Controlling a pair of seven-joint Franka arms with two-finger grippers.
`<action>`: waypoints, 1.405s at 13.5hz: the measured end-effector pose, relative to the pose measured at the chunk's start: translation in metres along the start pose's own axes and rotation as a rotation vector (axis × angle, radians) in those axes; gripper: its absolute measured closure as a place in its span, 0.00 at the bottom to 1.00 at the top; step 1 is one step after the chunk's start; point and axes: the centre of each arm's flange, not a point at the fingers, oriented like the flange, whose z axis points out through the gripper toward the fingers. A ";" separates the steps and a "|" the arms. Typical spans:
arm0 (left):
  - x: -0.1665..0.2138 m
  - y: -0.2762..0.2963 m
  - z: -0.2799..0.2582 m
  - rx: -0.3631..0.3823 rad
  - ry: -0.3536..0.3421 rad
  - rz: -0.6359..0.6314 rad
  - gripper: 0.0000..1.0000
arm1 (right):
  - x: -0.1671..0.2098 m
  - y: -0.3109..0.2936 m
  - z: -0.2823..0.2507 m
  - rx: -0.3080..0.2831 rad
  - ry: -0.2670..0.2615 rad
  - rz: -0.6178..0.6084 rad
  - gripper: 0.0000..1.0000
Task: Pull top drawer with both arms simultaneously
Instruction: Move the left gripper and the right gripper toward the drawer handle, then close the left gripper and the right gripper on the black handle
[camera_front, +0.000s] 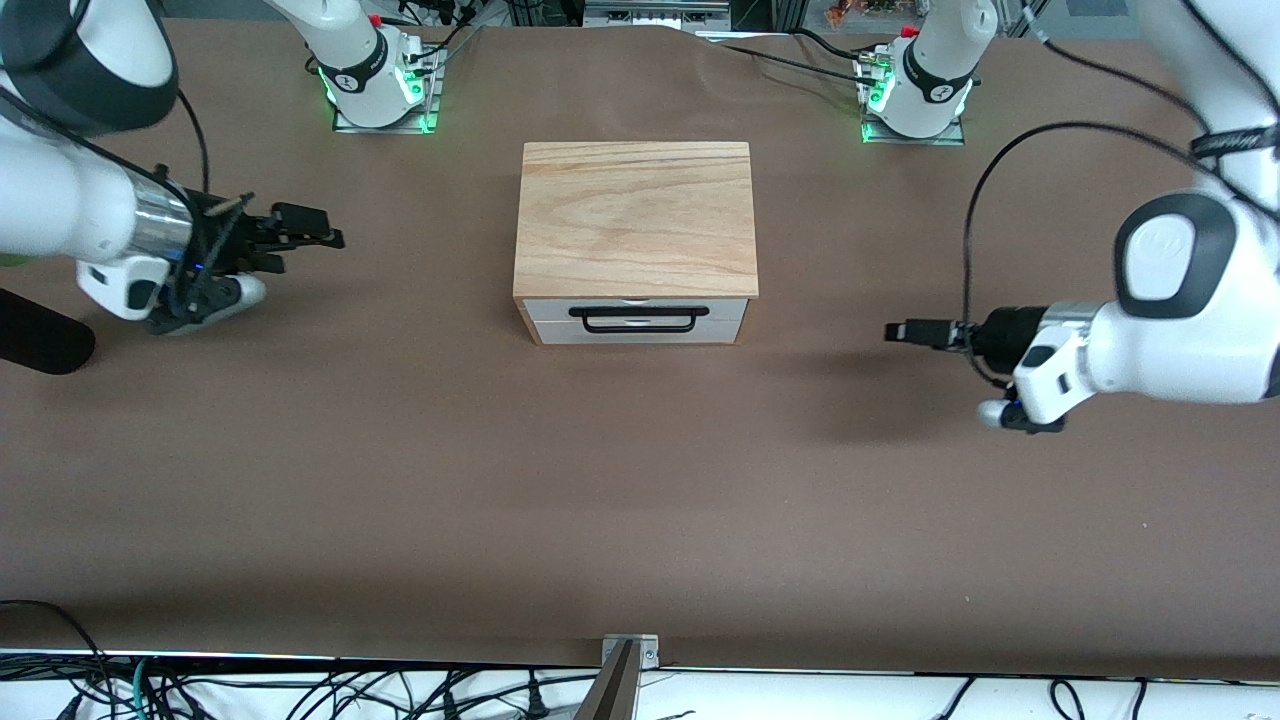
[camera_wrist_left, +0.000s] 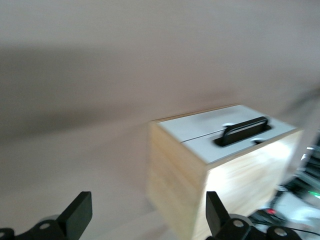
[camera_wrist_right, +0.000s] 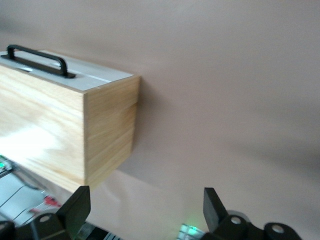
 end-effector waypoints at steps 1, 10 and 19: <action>0.010 0.003 0.020 -0.063 -0.013 0.004 0.00 | 0.010 -0.002 0.019 0.067 -0.035 0.003 0.00; 0.064 0.056 0.179 -0.410 0.052 0.254 0.00 | 0.106 -0.030 0.221 0.680 -0.054 -0.192 0.00; 0.059 0.019 0.246 -0.547 0.072 0.394 0.03 | 0.126 -0.056 0.311 0.833 0.163 -0.326 0.04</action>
